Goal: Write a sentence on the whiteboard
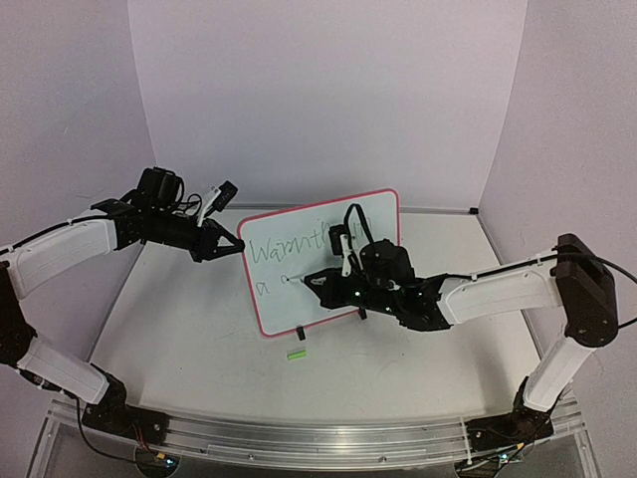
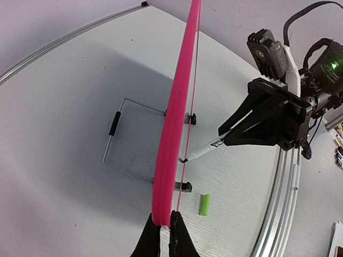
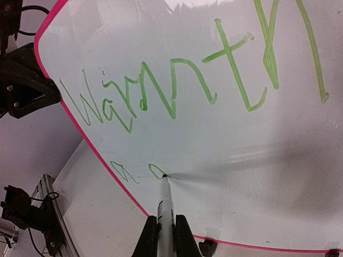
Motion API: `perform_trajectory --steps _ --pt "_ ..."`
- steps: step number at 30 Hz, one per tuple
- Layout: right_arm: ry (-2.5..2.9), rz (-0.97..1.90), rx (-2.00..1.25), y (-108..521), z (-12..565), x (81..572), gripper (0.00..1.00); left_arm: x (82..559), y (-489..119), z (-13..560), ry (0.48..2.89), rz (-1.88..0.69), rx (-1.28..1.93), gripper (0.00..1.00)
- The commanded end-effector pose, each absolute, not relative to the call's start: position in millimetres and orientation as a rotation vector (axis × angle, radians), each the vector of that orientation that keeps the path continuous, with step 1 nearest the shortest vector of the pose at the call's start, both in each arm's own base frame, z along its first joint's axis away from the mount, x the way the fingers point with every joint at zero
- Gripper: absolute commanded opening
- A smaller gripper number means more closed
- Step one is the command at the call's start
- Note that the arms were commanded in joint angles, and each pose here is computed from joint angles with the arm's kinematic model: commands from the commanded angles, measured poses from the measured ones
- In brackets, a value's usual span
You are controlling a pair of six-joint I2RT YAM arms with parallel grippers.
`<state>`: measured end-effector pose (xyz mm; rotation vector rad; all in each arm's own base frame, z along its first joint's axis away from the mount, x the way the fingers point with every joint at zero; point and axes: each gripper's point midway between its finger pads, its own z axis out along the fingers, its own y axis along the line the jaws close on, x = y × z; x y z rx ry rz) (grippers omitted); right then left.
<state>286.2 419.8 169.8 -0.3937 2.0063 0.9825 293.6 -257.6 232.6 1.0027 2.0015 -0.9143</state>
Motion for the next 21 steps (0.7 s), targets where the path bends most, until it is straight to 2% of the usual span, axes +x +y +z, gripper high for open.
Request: perform_trajectory --steps 1,11,21 --pt "1.989 0.940 -0.353 412.7 173.8 297.1 0.00 280.8 -261.8 201.7 2.106 -0.904 1.065 0.00" --pt "2.093 0.909 -0.369 408.4 130.7 290.2 0.00 281.0 -261.7 201.0 2.108 -0.904 1.065 0.00" --pt "2.115 0.935 -0.385 419.8 117.3 291.2 0.00 280.4 -262.3 200.4 2.109 -0.908 1.067 0.00"
